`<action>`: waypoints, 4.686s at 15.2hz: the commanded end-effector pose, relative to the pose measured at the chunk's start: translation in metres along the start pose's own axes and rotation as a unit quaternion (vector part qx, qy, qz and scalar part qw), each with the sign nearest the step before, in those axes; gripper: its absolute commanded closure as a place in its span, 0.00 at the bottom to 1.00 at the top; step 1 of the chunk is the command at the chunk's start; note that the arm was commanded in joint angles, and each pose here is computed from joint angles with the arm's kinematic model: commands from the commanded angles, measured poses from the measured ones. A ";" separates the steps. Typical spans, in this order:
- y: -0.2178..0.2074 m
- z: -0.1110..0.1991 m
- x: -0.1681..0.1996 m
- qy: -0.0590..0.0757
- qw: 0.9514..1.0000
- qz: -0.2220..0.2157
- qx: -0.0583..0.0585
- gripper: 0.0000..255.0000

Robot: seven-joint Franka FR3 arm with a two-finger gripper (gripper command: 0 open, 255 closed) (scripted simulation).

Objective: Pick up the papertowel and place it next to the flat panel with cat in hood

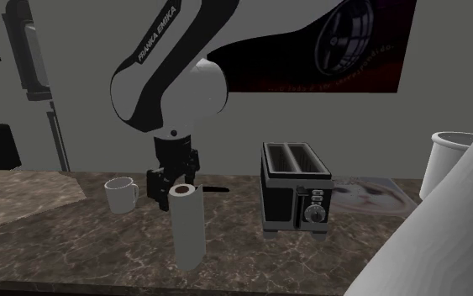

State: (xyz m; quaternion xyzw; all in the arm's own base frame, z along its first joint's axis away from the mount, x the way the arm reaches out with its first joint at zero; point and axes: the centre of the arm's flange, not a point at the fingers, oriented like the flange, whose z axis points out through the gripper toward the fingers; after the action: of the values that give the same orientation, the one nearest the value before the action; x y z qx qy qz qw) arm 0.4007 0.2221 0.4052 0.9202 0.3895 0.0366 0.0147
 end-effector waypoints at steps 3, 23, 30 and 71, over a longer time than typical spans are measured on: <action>0.000 0.001 0.000 0.000 1.000 0.000 0.000 0.00; 0.003 -0.047 0.003 0.000 1.000 0.000 0.000 1.00; 0.005 -0.084 0.005 0.000 1.000 0.000 0.000 1.00; 0.036 -0.283 -0.018 0.000 1.000 0.000 0.000 1.00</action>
State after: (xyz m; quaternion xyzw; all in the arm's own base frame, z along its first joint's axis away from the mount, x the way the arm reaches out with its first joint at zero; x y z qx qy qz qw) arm 0.3958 0.1942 0.6879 0.9204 0.3890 0.0368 0.0148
